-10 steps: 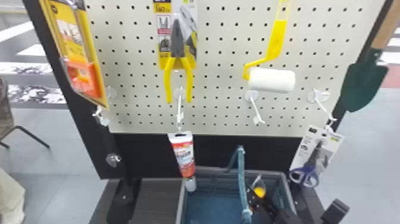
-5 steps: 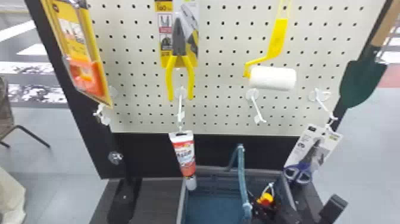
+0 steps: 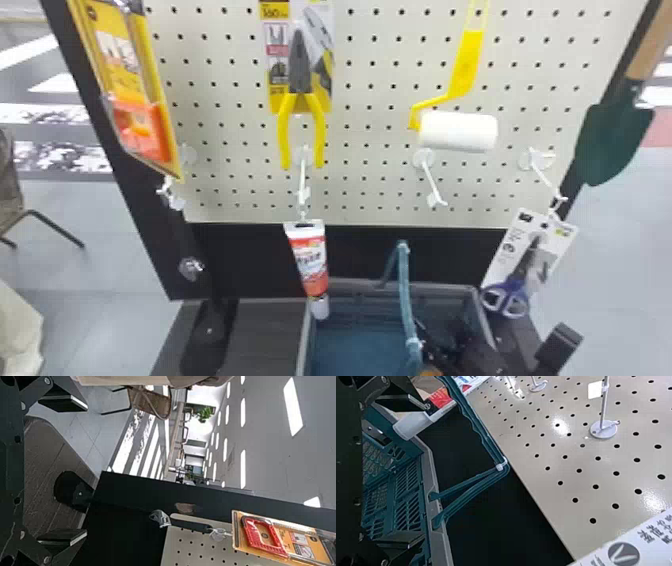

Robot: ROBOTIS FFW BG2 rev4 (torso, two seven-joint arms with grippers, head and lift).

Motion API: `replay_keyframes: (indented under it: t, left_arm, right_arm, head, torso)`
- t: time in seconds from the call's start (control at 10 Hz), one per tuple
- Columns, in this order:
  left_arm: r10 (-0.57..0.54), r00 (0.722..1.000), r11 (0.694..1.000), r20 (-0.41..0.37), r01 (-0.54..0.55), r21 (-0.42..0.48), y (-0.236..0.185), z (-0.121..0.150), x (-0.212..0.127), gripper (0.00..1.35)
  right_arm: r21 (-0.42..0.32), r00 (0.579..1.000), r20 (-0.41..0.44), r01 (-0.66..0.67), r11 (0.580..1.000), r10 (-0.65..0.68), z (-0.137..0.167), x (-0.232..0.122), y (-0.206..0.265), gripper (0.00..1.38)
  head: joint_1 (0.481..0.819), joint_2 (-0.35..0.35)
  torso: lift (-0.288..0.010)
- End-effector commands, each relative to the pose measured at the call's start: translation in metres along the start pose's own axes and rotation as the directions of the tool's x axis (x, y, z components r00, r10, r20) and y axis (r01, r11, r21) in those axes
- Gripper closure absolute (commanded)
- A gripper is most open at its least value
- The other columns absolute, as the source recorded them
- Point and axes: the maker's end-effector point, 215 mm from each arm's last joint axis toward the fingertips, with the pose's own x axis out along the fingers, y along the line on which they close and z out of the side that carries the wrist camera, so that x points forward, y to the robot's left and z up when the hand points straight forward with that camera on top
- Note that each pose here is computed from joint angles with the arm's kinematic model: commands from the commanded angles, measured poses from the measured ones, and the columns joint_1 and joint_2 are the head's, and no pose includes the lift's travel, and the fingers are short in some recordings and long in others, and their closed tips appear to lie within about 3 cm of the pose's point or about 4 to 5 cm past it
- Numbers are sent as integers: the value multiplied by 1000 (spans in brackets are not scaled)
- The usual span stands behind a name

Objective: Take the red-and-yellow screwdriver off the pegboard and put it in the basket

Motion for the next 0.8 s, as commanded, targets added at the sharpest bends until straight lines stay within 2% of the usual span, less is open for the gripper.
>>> replay_keyframes:
  t: [0.0,0.6,0.7]
  left_arm:
    - [1,1000,1000,-2,-1,1,1,-1,-1,185]
    - [0,1000,1000,-4,0,2,1,-1,-2,185]
    - [2,1000,1000,-3,-2,2,1,-1,-2,185]
  right_arm:
    - [-1,1000,0,1,1000,-1,0,0,0,162]
    - [-2,1000,1,1,1000,-1,1,-1,0,162]
    - [-33,1000,-1,-8,999,8,5,1,6,162]
  head:
    - [549,0]
    - [549,0]
    - [549,0]
  torso:
    - [-100]
    - [-100]
    - [-100]
